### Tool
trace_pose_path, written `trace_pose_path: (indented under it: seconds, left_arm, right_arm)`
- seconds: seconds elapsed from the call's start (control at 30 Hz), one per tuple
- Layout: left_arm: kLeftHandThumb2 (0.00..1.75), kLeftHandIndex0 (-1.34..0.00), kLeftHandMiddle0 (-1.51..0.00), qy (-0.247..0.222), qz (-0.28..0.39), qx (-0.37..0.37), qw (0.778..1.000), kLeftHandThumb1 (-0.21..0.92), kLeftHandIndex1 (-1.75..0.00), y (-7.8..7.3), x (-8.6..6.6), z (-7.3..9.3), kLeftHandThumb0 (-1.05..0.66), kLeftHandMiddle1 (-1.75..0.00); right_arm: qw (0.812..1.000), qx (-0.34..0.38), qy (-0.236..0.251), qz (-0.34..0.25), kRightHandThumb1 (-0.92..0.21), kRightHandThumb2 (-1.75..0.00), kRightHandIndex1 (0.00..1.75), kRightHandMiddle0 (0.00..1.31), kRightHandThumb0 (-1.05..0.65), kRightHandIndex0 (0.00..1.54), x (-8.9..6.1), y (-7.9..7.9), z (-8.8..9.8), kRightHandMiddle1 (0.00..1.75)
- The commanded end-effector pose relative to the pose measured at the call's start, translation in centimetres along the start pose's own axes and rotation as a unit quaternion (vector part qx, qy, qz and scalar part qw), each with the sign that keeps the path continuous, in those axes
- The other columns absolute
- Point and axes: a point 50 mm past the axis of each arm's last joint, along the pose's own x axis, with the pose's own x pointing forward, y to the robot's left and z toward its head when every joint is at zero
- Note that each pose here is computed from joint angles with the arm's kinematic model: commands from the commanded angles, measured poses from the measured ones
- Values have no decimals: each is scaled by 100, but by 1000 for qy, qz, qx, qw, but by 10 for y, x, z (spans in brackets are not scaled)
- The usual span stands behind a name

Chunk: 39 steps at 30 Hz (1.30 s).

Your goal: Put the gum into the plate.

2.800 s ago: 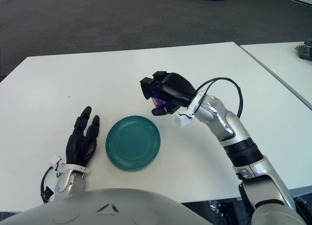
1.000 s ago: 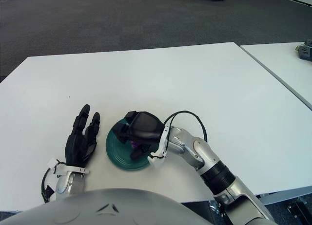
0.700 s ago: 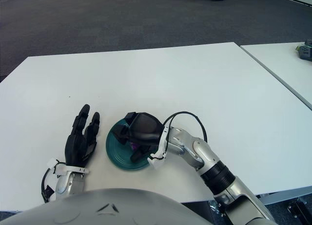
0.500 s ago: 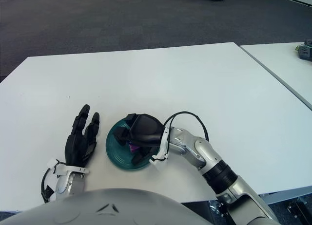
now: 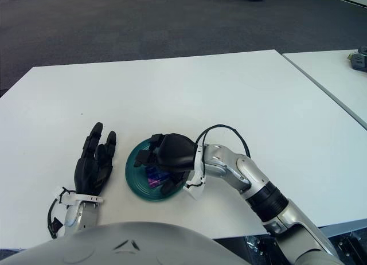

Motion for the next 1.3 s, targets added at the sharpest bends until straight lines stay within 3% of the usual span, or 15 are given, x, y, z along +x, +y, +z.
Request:
trace_pose_path:
  seconds: [0.0, 0.4, 0.63, 0.83, 1.03, 1.17, 1.27]
  left_arm:
    - [43, 0, -8, 30, 18, -35, 999, 92, -25, 1, -5, -16, -68, 0]
    - [42, 0, -8, 37, 13, -13, 999, 92, -25, 2, -6, -14, -75, 0]
    - [45, 0, -11, 38, 14, -1, 999, 92, -31, 2, -6, -13, -72, -1]
    - [49, 0, -9, 37, -5, 39, 999, 92, -18, 3, -5, -12, -74, 0]
    - [40, 0, -1, 42, 16, 21, 999, 92, -9, 5, -4, -14, -78, 0]
    - [30, 0, -2, 41, 20, -5, 999, 92, -18, 5, -4, -16, -78, 0]
    - [25, 0, -5, 37, 23, -17, 999, 92, -28, 3, -6, -15, -77, -1]
  right_arm:
    - [1000, -12, 1, -1, -92, -94, 3, 0, -105, 22, -2, -11, -4, 38]
    - [1000, -1, 3, -7, -92, -97, 0, 0, -105, 14, -6, -15, -6, 26]
    - [998, 18, 13, -56, -92, -97, 0, 0, -105, 13, -9, -20, -8, 25]
    - [991, 62, 33, -112, -92, -92, 1, 0, -105, 16, -12, -22, -10, 36]
    - [972, 141, 81, -170, -92, -89, 2, 0, -105, 20, -20, -25, -17, 47]
    - [951, 197, 117, -207, -92, -89, 2, 0, -105, 22, -22, -24, -18, 53]
    - [925, 253, 144, -244, -92, -86, 2, 0, -105, 23, -26, -23, -22, 53]
